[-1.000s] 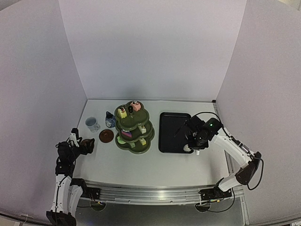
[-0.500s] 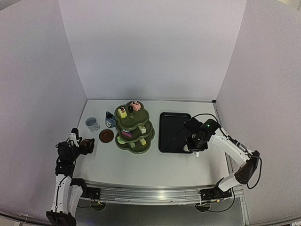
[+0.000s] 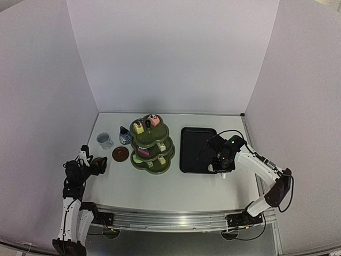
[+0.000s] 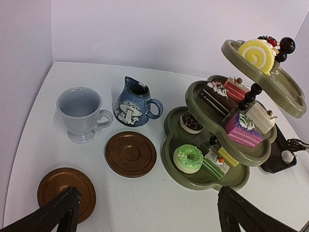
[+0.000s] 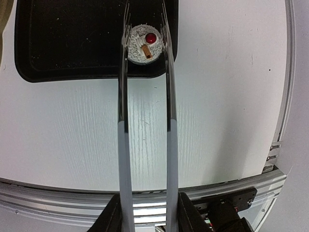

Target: Serve the afternoon tea

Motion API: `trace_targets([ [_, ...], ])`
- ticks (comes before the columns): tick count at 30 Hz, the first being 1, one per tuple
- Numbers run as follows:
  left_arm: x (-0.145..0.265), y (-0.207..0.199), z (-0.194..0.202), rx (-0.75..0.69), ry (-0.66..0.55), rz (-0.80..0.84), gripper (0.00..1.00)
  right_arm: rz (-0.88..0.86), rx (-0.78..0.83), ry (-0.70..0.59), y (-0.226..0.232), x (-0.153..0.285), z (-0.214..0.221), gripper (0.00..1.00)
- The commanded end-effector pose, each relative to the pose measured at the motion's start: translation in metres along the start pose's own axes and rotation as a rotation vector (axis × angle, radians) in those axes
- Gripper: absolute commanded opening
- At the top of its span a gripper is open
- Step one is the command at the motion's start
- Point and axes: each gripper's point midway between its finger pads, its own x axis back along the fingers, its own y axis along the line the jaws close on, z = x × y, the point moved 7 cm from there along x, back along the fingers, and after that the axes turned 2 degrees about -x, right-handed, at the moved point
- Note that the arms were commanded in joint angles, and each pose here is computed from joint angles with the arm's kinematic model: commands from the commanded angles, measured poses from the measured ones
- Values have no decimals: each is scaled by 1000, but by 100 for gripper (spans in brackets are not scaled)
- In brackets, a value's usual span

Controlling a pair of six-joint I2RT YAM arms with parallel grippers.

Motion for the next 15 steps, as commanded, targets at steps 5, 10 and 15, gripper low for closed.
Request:
trace_targets([
  [5,2,-2,-7,-2,-19,9,99,153,25,150,-30,5,26,35],
  [10,1,-2,-7,0,-19,12,99,135,30,176,-29,5,30,35],
  [15,1,-2,-7,-1,-19,14,100,101,25,193,-27,7,32,35],
])
